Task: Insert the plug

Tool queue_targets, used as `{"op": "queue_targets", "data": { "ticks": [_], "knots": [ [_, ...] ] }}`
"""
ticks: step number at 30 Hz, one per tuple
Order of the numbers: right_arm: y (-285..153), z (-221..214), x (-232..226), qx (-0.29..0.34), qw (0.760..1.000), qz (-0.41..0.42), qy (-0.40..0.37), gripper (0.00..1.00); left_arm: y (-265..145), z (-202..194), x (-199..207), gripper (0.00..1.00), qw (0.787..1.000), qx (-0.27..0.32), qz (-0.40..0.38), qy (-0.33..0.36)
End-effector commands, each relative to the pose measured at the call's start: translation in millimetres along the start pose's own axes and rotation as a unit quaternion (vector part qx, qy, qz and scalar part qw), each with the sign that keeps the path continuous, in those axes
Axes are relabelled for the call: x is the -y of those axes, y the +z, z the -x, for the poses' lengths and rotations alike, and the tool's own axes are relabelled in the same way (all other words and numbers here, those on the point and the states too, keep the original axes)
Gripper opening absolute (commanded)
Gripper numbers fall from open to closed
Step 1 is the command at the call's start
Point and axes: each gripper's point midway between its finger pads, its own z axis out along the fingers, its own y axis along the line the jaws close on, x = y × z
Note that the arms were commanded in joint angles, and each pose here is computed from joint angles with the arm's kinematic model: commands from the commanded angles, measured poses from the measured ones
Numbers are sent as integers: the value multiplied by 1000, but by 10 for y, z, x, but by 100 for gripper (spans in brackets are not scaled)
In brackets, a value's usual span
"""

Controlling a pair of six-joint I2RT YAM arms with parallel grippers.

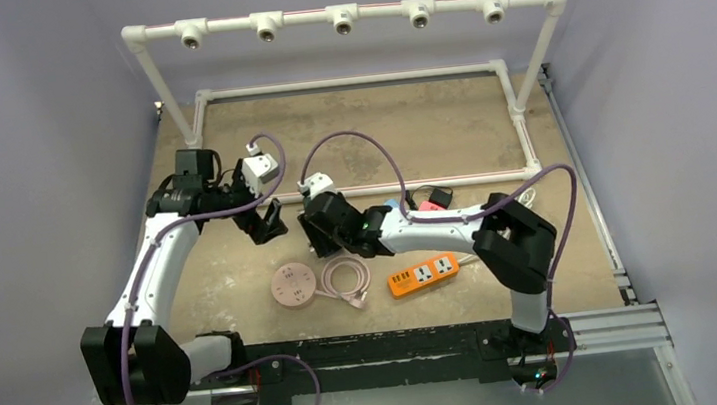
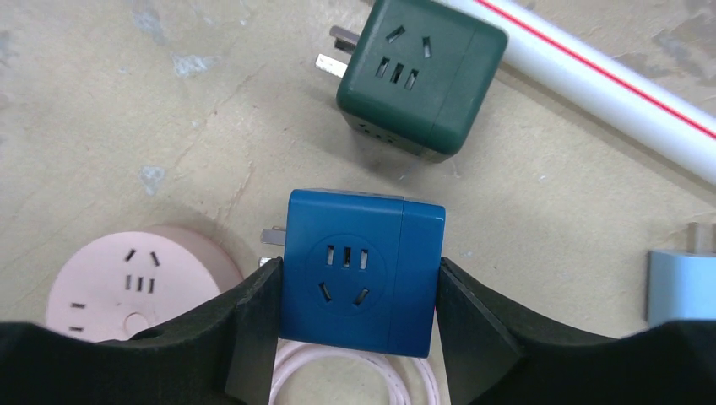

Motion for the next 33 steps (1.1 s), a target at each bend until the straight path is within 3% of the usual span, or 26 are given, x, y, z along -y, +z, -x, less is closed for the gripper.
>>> {"op": "queue_targets", "data": {
  "ticks": [1, 9, 16, 24, 33],
  "knots": [
    [-547, 812, 12, 106, 994, 14, 37, 35, -143, 399, 138, 99, 990, 96, -17, 105],
    [-1265, 1241, 82, 188, 975, 71, 91, 37, -349, 749, 285, 99, 966, 159, -22, 201],
    [-1653, 1646, 31, 245, 957, 104, 114, 37, -623, 1159, 439, 99, 923, 238, 34, 302],
    [-1790, 1905, -23, 272, 947, 115, 124, 37, -597, 1189, 785, 99, 883, 245, 33, 399],
    [-1909, 1970, -194, 270, 942, 163, 113, 37, -532, 1094, 772, 99, 858, 226, 34, 461]
  ]
}}
